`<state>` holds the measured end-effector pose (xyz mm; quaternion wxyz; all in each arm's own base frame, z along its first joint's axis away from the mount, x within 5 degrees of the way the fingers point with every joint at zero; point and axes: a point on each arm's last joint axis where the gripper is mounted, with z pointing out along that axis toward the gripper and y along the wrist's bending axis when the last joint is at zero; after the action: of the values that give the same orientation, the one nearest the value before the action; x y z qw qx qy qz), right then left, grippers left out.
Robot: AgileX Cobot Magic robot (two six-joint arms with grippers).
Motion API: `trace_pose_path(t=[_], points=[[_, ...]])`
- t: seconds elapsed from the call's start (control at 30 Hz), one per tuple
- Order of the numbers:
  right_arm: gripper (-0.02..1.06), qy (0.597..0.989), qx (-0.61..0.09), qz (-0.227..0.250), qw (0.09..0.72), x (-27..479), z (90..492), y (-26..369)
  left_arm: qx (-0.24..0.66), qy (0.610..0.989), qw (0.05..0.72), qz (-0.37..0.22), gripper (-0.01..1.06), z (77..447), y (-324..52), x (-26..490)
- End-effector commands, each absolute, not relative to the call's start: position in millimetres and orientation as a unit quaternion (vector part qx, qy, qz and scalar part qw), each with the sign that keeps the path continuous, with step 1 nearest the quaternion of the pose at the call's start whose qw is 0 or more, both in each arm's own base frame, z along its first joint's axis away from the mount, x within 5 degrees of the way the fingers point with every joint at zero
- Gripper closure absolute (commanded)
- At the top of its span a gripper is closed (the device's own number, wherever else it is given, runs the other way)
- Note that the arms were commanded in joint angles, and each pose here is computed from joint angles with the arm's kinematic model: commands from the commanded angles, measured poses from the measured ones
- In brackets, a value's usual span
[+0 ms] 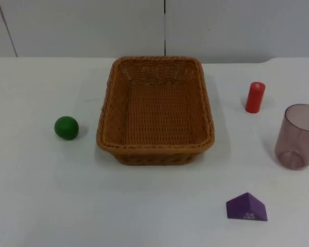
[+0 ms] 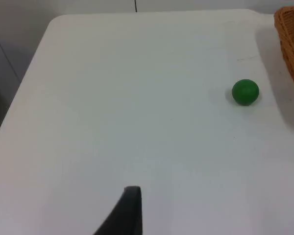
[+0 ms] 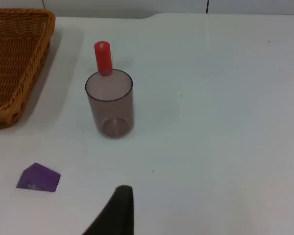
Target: Pick up the basket with the left hand and place the triangular block into the basket with the right hand.
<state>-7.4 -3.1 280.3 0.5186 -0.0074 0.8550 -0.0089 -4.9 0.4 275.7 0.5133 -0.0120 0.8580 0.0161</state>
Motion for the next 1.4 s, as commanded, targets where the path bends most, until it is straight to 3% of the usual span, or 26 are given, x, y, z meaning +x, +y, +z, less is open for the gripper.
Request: trace_pose_path(t=[0.0, 0.27, 0.47, 0.8, 1.23, 1.37], points=[[0.00, 0.854, -0.005, -0.014, 0.520, -7.7, 280.2, -3.5, -0.021, 0.858, 0.513, 0.011, 0.00, 274.5, 0.5, -4.8], [0.00, 0.857, -0.005, -0.018, 0.515, 0.7, 296.8, -4.1, -0.053, 0.845, 0.533, 0.016, 0.00, 304.9, 5.0, 7.8], [0.00, 0.843, -0.006, -0.041, 0.536, 38.7, 343.6, -6.6, -0.073, 0.836, 0.543, 0.023, 0.00, 352.0, 9.6, 49.3], [0.00, 0.840, 0.003, 0.006, 0.542, 110.4, 401.6, 1.3, -0.069, 0.845, 0.530, 0.022, 0.00, 395.2, 11.3, 117.4], [0.00, 0.858, -0.021, -0.001, 0.514, 153.9, 405.9, 3.5, -0.073, 0.884, 0.461, -0.021, 0.00, 364.2, 7.3, 201.5], [0.00, 0.861, -0.029, -0.006, 0.507, 156.8, 403.9, 3.6, -0.074, 0.899, 0.427, -0.066, 0.00, 339.7, -2.0, 238.3]])
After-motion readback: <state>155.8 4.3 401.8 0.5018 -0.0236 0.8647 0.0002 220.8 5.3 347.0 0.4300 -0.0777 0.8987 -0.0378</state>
